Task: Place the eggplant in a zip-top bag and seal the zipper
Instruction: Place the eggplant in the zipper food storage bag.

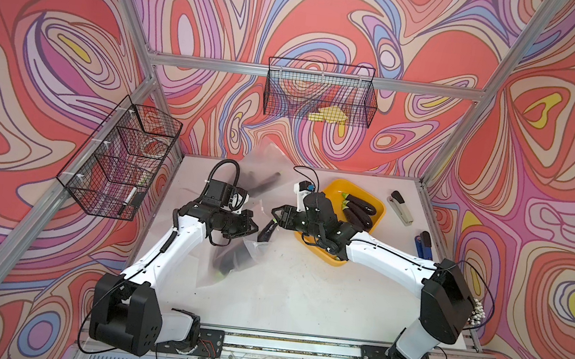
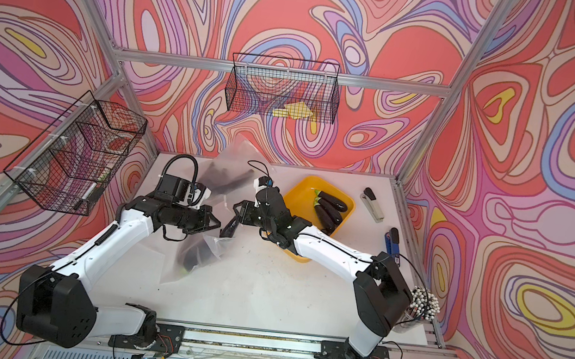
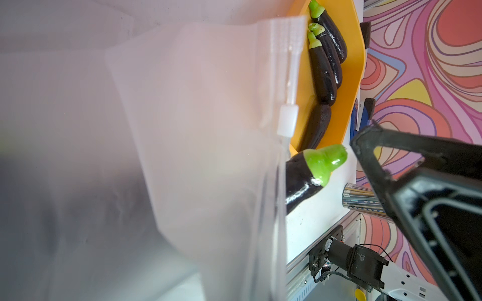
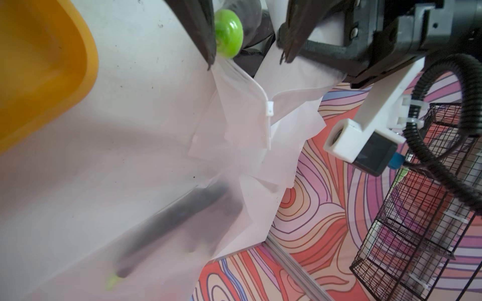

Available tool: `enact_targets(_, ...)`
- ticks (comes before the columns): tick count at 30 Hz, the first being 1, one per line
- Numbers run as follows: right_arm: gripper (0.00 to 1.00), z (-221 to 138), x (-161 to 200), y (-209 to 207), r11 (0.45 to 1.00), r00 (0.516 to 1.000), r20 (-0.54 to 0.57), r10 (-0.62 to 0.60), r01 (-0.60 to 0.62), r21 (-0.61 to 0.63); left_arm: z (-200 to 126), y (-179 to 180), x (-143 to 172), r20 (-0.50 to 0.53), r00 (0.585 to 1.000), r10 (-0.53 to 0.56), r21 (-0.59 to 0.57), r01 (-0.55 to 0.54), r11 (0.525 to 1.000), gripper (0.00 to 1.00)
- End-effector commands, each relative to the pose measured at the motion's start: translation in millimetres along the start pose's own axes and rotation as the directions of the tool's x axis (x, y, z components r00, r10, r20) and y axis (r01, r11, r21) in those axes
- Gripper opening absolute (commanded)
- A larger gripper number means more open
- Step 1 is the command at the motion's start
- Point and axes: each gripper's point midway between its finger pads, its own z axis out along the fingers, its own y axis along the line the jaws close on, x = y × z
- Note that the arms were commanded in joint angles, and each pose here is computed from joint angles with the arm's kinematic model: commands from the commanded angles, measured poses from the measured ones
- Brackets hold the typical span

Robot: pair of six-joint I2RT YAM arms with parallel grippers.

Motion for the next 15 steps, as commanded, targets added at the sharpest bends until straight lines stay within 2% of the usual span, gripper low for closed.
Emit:
enact_targets(1,0.43,7,27,-6,1.000,0.993,-0.114,0.022,-0.023,-0.005,-2,-1,0,-0.006,1.000,0.026,-0.019,-0.026,0.999,0.00)
enact_targets(7,0.38,8,49,-20,0.997,0.986,-0.148,0.077,-0.077,0.003,-3,-3,-2,-0.009,0.999,0.031,-0.019,-0.031,0.999,0.00)
enact_targets(15,0.43,-12,30,-39,0.993,0.997,-0.047,0.065,-0.060,0.097,-4,-1,3,-0.015,0.999,0.038,-0.034,-0.039,0.999,0.00)
